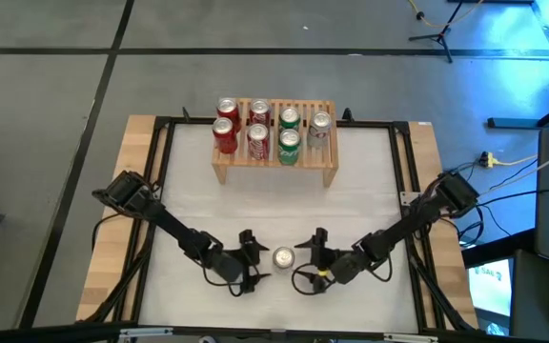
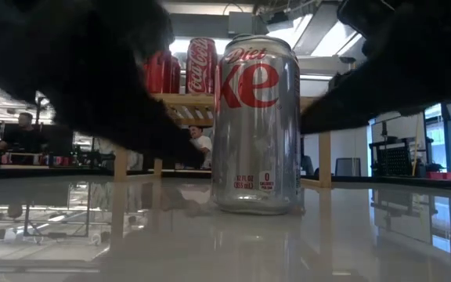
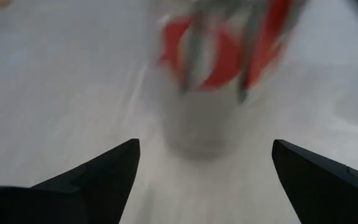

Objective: Place canned beverage on shelf
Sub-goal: Put the silver soda can on the shelf aligned with the other silver soda can

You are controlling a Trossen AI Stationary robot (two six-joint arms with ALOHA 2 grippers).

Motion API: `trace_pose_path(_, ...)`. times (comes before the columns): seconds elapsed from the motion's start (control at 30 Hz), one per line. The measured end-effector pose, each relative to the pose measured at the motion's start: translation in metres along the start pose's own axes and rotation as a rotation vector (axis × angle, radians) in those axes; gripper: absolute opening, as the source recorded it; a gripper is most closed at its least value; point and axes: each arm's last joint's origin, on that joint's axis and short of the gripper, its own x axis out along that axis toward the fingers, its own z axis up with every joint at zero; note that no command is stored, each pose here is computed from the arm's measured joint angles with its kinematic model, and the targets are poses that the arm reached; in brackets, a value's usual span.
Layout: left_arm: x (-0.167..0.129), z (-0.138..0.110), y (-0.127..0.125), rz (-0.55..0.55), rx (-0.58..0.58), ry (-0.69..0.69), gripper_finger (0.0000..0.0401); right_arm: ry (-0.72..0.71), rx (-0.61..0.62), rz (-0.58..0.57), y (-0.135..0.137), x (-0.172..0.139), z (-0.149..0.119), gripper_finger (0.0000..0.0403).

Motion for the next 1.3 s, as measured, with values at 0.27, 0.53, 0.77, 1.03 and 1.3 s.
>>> trace_pose_path(0.27,-0.001,0.012,-0.008,-0.140,0.003,-0.091,0.0355,-0.032,0.004,-0.050,0.001,0.000,0.005,0.0335)
trace_pose_path(0.53,-0.005,0.010,-0.016,-0.194,-0.020,-0.082,0.0355,0.025,-0.055,-0.122,-0.006,-0.009,0.006,0.0334)
trace_pose_path(0.77,-0.009,0.008,-0.021,-0.209,-0.038,-0.082,0.0355,0.147,-0.086,-0.131,-0.017,-0.027,0.010,0.0334)
trace_pose_path(1.03,-0.013,0.001,-0.025,-0.167,-0.053,-0.057,0.0355,0.104,0.006,0.029,-0.002,-0.031,0.016,0.0334)
trace_pose_path(1.3,0.000,0.002,-0.009,-0.006,-0.032,-0.100,0.0355,0.003,0.009,-0.030,0.006,0.004,-0.008,0.0334)
